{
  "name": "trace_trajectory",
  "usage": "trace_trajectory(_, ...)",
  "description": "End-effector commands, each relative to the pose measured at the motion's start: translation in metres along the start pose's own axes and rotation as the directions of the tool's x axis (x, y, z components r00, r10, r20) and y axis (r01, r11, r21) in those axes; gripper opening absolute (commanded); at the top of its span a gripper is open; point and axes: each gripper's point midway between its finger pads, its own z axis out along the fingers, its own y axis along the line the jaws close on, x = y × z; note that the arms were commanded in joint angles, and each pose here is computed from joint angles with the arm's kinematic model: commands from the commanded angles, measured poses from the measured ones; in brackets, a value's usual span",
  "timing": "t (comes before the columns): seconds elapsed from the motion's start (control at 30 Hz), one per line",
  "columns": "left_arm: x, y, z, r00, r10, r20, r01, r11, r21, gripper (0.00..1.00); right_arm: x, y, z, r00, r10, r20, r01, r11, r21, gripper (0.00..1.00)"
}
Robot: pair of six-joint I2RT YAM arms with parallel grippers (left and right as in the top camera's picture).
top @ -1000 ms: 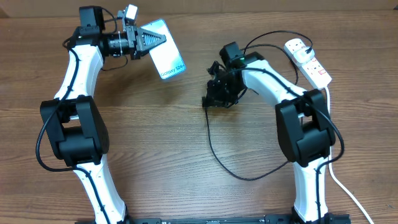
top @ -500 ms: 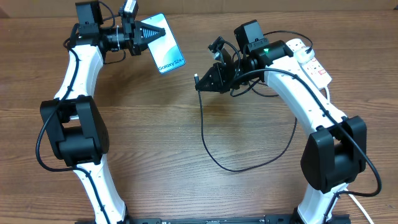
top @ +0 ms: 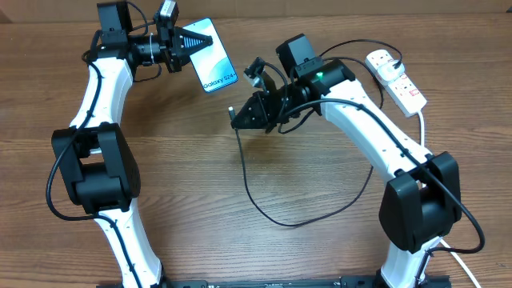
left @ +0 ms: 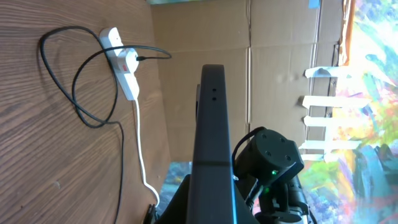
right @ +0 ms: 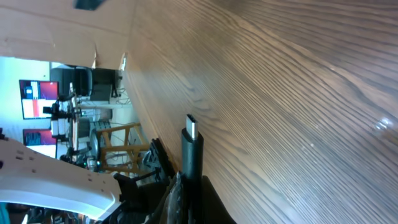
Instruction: Plug charger to phone and switch on socket
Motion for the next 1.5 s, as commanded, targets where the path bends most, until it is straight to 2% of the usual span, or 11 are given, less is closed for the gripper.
trace_trajectory(0.0,0.008,-0.017,0.006,0.998,0.032,-0.051,-0.030,0.999,0.043,0.04,-0.007,0.022,-0.009,0.998,-0.054,0.029,0.055,0.998,-0.028,0.04)
trace_trajectory(0.3,0.014,-0.018,0.020,0.996,0.031,-0.081,-0.028,0.999,0.047,0.04,-0.022,0.034,-0.020,0.992,-0.102,0.071,0.105,0.994,-0.030,0.04)
trace_trajectory(0.67,0.024,-0.012,0.024,0.995,0.039,-0.088,-0.035,0.998,0.050,0.04,-0.019,0.030,-0.047,0.990,-0.124,0.062,0.125,0.992,-0.001,0.04)
trace_trajectory(1.47,0.028,-0.012,0.032,0.993,0.049,-0.105,-0.043,0.998,0.053,0.04,-0.011,0.031,-0.046,0.993,-0.107,0.039,0.108,0.994,-0.022,0.04)
